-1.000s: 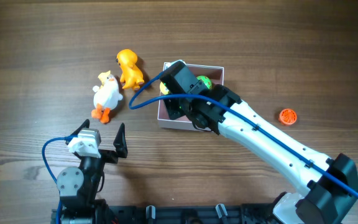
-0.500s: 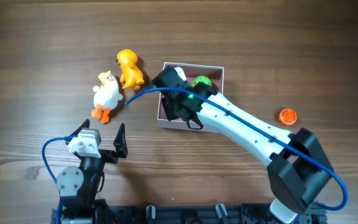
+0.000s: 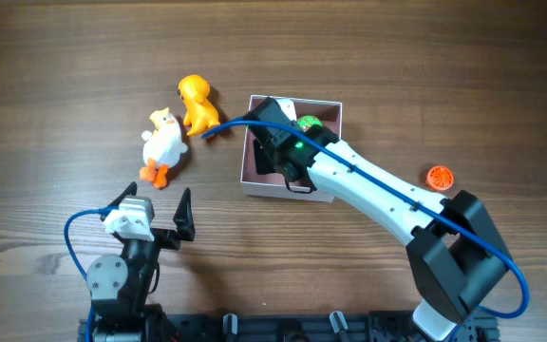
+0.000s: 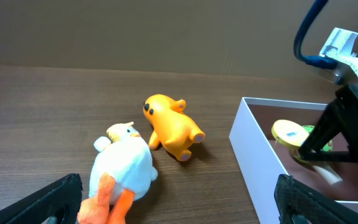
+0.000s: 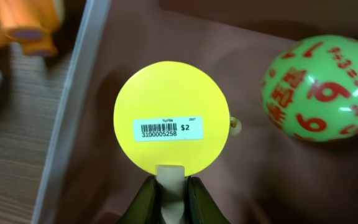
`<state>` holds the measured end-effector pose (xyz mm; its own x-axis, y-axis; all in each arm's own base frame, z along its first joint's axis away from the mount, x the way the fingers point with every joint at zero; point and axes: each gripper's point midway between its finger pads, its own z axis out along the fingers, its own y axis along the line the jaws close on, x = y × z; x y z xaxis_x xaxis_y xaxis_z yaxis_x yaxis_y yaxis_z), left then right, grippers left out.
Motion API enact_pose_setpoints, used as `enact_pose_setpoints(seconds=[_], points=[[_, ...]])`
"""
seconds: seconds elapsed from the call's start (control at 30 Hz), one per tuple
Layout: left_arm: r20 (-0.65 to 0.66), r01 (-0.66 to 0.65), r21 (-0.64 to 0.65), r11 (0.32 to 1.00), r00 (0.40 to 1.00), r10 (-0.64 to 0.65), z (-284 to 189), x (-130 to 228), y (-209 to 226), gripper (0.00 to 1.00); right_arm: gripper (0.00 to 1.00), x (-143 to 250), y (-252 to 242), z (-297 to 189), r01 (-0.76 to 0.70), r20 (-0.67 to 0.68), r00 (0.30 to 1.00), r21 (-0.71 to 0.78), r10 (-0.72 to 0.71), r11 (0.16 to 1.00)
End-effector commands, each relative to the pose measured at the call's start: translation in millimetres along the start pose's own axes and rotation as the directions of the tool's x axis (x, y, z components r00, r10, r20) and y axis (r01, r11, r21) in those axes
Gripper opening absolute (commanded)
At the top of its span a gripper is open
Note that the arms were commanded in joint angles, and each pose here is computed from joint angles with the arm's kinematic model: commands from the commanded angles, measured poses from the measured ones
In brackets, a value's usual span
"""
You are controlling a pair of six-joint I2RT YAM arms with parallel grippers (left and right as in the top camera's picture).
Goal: Pack container
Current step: 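Release the paddle toy and lift the right gripper away, then lower the right gripper onto the orange round toy and grasp it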
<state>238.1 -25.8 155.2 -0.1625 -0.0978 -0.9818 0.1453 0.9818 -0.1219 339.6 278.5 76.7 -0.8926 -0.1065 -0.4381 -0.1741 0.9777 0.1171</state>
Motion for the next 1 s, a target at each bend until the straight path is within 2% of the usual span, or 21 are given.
enact_pose_setpoints(seconds=[0.0,0.07,0.13,0.17,0.23,0.3,0.43,0.57,0.63,0.67,0.77,0.87,0.97], points=[[0.003,-0.016,0.010,1.000,1.000,0.016,0.0,0.8,-1.0,1.00,0.40,4.9,2.8,6.8,-0.023,-0.020,1.000,-0.015,0.023,1.000],[0.003,-0.016,0.010,1.000,1.000,0.016,0.0,0.8,-1.0,1.00,0.52,5.8,2.2,6.8,-0.016,-0.024,1.000,-0.013,0.016,1.000],[0.003,-0.016,0.010,1.000,1.000,0.016,0.0,0.8,-1.0,1.00,0.68,7.1,1.4,6.5,-0.014,-0.029,0.999,-0.010,0.014,1.000],[0.004,-0.016,0.010,1.000,1.000,0.016,0.0,0.7,-1.0,1.00,0.71,6.7,1.5,5.5,-0.011,-0.028,1.000,-0.011,0.011,1.000],[0.003,-0.016,0.010,1.000,1.000,0.016,0.0,0.8,-1.0,1.00,0.72,1.8,2.8,-1.8,-0.004,-0.009,1.000,-0.021,0.004,1.000],[0.003,-0.016,0.010,1.000,1.000,0.016,0.0,0.8,-1.0,1.00,0.72,-20.0,-1.7,-31.8,0.009,0.068,0.998,-0.021,-0.008,1.000],[0.004,-0.016,0.010,1.000,1.000,0.016,0.0,0.7,-1.0,1.00,0.71,-52.4,-46.6,-101.0,-0.076,0.193,0.979,0.058,0.064,0.995],[0.003,-0.016,0.010,1.000,1.000,0.016,0.0,0.8,-1.0,1.00,0.73,-53.9,-133.0,-168.4,-0.292,0.265,0.931,0.126,0.251,0.948],[0.003,-0.016,0.010,1.000,1.000,0.016,0.0,0.8,-1.0,1.00,0.81,-42.2,-186.7,-191.0,-0.405,0.277,0.896,0.193,0.347,0.894],[0.004,-0.016,0.010,1.000,1.000,0.016,0.0,0.7,-1.0,1.00,0.88,-34.8,-209.7,-197.0,-0.454,0.276,0.878,0.227,0.390,0.861],[0.004,-0.016,0.010,1.000,1.000,0.016,0.0,0.7,-1.0,1.00,0.98,-15.5,-261.7,-199.7,-0.539,0.256,0.841,0.317,0.477,0.780],[0.003,-0.016,0.010,1.000,1.000,0.016,0.0,0.8,-1.0,1.00,1.00,-1.7,-290.7,-184.8,-0.590,0.228,0.807,0.347,0.544,0.729],[0.003,-0.016,0.010,1.000,1.000,0.016,0.0,0.8,-1.0,1.00,1.00,6.2,-300.7,-163.3,-0.598,0.176,0.798,0.353,0.577,0.720]])
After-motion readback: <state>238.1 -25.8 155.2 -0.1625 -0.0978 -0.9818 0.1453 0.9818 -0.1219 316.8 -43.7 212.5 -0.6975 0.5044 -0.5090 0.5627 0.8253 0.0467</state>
